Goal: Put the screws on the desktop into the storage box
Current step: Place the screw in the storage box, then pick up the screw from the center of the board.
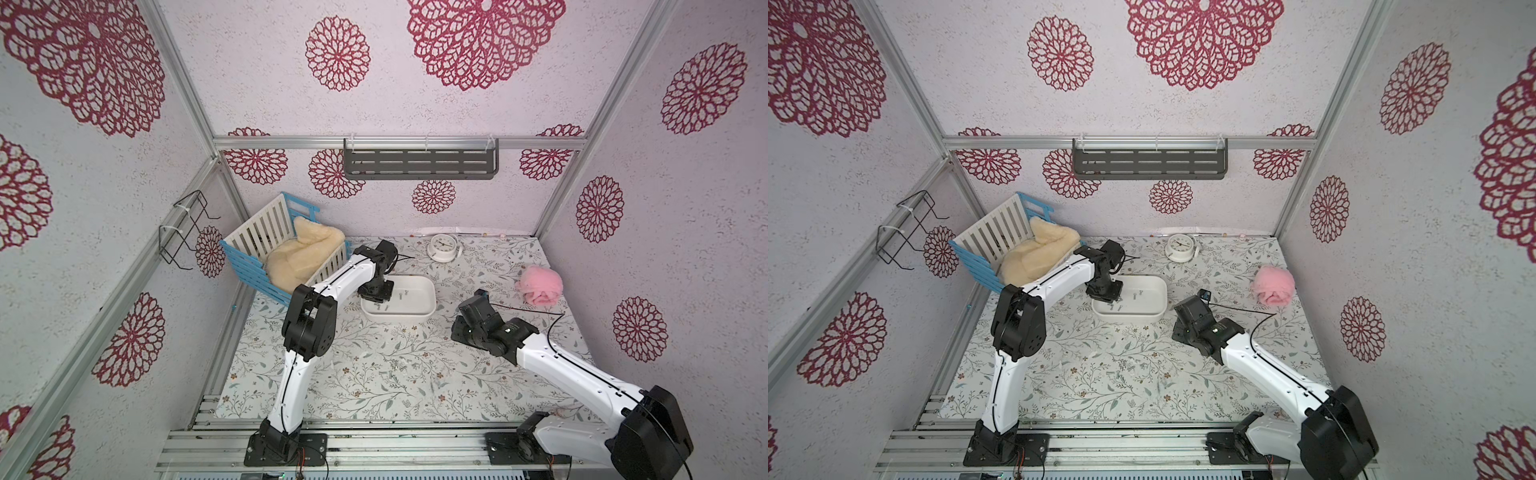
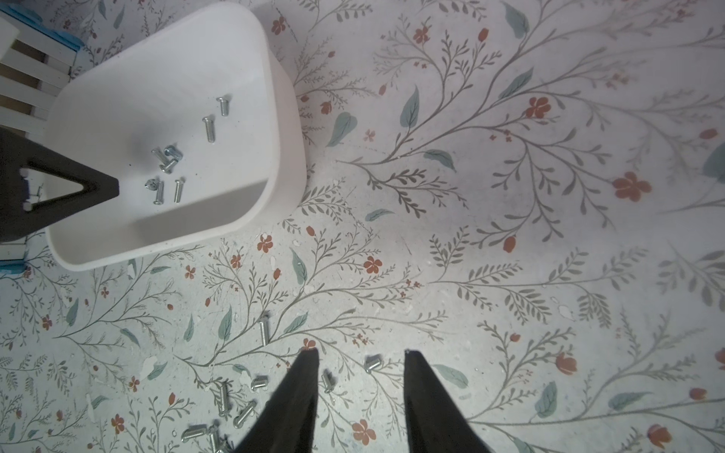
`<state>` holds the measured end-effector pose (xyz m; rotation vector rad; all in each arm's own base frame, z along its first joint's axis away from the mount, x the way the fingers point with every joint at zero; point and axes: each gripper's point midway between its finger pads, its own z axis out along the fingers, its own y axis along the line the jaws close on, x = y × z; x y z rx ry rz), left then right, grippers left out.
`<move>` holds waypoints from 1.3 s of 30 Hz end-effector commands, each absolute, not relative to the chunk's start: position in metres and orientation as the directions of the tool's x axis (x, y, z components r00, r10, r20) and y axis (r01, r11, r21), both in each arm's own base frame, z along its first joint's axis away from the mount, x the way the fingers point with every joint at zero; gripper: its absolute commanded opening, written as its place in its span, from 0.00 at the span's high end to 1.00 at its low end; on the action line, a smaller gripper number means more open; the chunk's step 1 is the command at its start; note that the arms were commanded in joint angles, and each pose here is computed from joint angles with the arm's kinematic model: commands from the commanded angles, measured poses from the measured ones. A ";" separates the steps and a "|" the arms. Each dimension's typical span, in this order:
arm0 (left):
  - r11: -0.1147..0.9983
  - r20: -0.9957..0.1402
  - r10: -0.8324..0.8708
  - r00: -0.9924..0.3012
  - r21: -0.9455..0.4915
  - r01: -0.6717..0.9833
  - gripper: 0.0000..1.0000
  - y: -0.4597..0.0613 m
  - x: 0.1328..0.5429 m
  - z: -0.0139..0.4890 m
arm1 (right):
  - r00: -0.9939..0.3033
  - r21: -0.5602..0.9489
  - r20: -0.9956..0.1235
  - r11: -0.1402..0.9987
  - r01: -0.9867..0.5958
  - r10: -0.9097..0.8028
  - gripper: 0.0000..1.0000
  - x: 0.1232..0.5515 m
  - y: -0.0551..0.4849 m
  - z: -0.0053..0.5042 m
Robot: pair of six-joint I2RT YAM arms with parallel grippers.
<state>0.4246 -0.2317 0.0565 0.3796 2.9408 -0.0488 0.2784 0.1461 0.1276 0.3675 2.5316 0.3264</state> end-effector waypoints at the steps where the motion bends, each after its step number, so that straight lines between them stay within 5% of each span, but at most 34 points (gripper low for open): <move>1: 0.968 -0.182 0.244 -0.953 -0.021 0.252 0.84 -0.234 0.427 0.059 | -0.783 0.349 -0.507 0.917 0.194 0.359 0.60 0.281 0.147 0.140; 7: 0.969 -0.222 0.235 -0.946 -0.025 0.246 0.82 -0.233 0.429 0.078 | -0.781 0.356 -0.508 0.914 0.194 0.363 0.60 0.281 0.147 0.142; 19: 0.988 -0.471 0.125 -0.873 -0.023 0.154 0.68 -0.172 0.400 0.205 | -0.833 0.346 -0.429 0.915 0.206 0.350 0.59 0.274 0.157 0.112; 27: 0.997 -0.439 0.026 -0.898 -0.051 0.054 0.64 -0.117 0.364 0.180 | -0.870 0.321 -0.355 0.919 0.229 0.341 0.57 0.271 0.172 0.084; 39: 0.995 -0.379 -0.019 -0.925 -0.096 0.019 0.63 -0.102 0.350 0.139 | -0.944 0.192 -0.269 0.971 0.140 0.189 0.56 0.262 0.178 0.059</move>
